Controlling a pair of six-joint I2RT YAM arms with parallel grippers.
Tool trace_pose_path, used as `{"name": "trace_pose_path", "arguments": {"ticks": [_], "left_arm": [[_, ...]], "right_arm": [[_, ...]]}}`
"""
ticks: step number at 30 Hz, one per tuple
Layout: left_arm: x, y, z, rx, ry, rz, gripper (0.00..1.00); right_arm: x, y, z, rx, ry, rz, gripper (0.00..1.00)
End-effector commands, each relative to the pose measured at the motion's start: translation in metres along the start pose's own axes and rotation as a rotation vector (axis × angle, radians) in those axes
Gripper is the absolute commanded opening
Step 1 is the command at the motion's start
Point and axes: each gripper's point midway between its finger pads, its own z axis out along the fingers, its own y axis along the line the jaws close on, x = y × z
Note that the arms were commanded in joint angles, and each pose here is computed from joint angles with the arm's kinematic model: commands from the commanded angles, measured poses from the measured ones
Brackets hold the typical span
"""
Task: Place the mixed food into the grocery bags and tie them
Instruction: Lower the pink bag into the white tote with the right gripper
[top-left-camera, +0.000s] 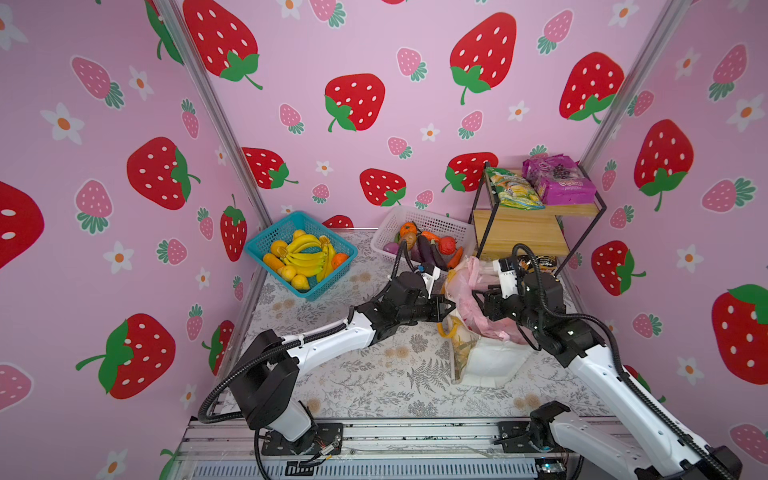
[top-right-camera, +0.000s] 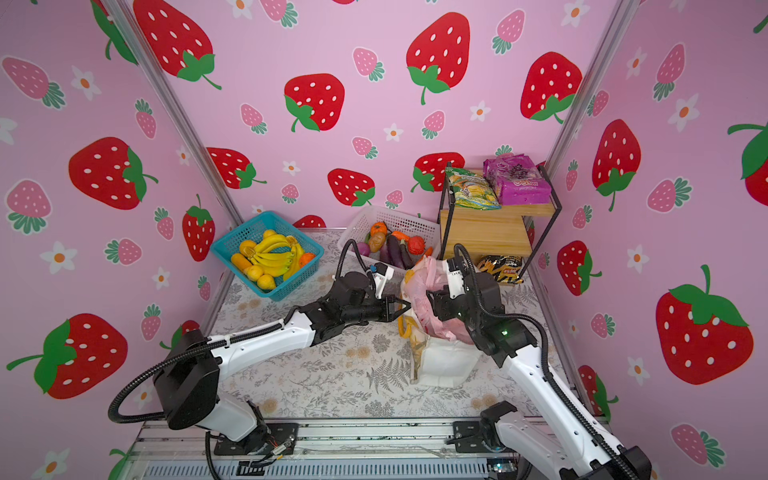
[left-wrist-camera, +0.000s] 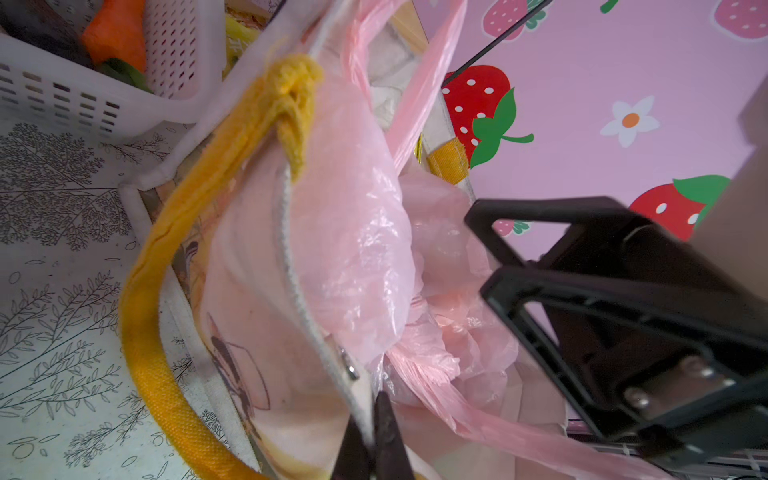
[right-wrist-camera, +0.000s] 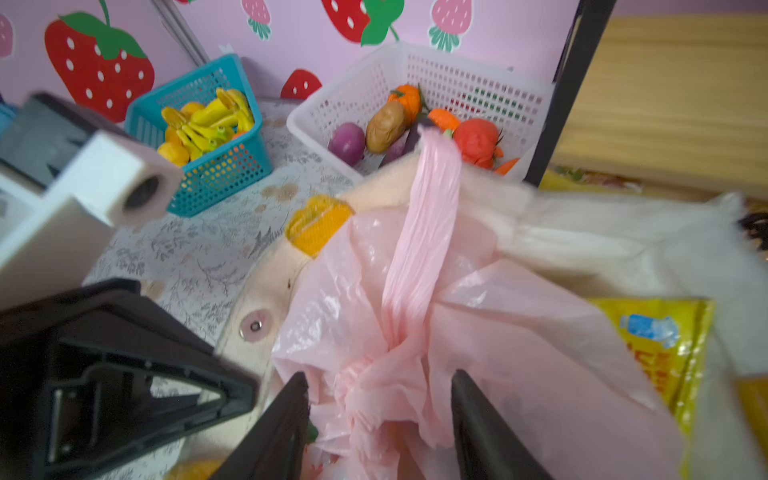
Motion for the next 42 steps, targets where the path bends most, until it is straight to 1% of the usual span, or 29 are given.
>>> {"name": "trace_pose_path", "arguments": {"ticks": [1, 3, 5, 7, 9, 10, 12, 14, 16, 20, 23, 27, 29, 32, 33, 34, 37, 40, 42], "left_arm": [[-0.007, -0.007, -0.008, 0.026, -0.033, 0.027, 0.0], [-0.005, -0.006, -0.008, 0.029, -0.027, 0.027, 0.0], [-0.004, -0.007, -0.008, 0.031, -0.025, 0.029, 0.0], [-0.003, -0.006, -0.008, 0.028, -0.021, 0.033, 0.0], [-0.002, -0.004, -0.01, 0.023, -0.02, 0.038, 0.0], [-0.001, -0.003, -0.01, 0.019, -0.019, 0.041, 0.0], [0.001, 0.0, -0.011, 0.007, -0.019, 0.048, 0.0], [0.0, 0.004, -0.012, -0.007, -0.026, 0.052, 0.0], [0.0, 0.006, -0.011, -0.012, -0.028, 0.052, 0.0], [0.0, 0.005, -0.009, -0.006, -0.021, 0.046, 0.0], [0.001, 0.007, -0.009, -0.013, -0.017, 0.049, 0.0], [0.001, 0.008, -0.009, -0.018, -0.013, 0.056, 0.0], [0.001, 0.006, -0.009, -0.016, -0.01, 0.061, 0.0], [0.001, 0.006, -0.01, -0.017, -0.01, 0.07, 0.0], [0.001, 0.006, -0.011, -0.019, -0.011, 0.073, 0.0], [0.0, 0.007, -0.011, -0.021, -0.012, 0.076, 0.0], [0.0, 0.006, -0.01, -0.018, -0.011, 0.079, 0.0], [0.001, 0.005, -0.008, -0.011, -0.001, 0.079, 0.0], [0.002, 0.005, -0.007, -0.01, 0.007, 0.078, 0.0]], "right_arm": [[-0.003, -0.015, 0.015, 0.078, 0.031, -0.024, 0.56], [0.001, -0.014, 0.034, 0.057, 0.061, -0.016, 0.52], [0.009, -0.01, 0.054, 0.023, 0.097, -0.006, 0.41], [0.025, -0.013, 0.073, 0.021, 0.143, -0.002, 0.3], [0.048, -0.019, 0.085, 0.037, 0.2, -0.007, 0.24], [0.062, -0.021, 0.089, 0.035, 0.226, -0.006, 0.24], [0.083, -0.021, 0.092, 0.023, 0.261, 0.0, 0.24], [0.089, -0.018, 0.09, 0.004, 0.276, -0.001, 0.27], [0.075, -0.016, 0.079, 0.003, 0.245, -0.005, 0.33], [0.046, -0.022, 0.045, 0.074, 0.151, 0.008, 0.49], [0.045, -0.033, 0.02, 0.142, 0.119, 0.065, 0.56], [0.043, -0.048, -0.01, 0.23, 0.098, 0.115, 0.6], [0.045, -0.051, -0.019, 0.255, 0.099, 0.134, 0.58], [0.069, -0.052, -0.014, 0.256, 0.181, 0.165, 0.52], [0.079, -0.051, -0.01, 0.244, 0.212, 0.173, 0.46], [0.091, -0.048, -0.003, 0.221, 0.25, 0.182, 0.42], [0.108, -0.034, 0.016, 0.12, 0.299, 0.203, 0.35], [0.114, -0.019, 0.031, 0.023, 0.332, 0.212, 0.36], [0.109, -0.019, 0.033, 0.022, 0.334, 0.19, 0.39]]}}
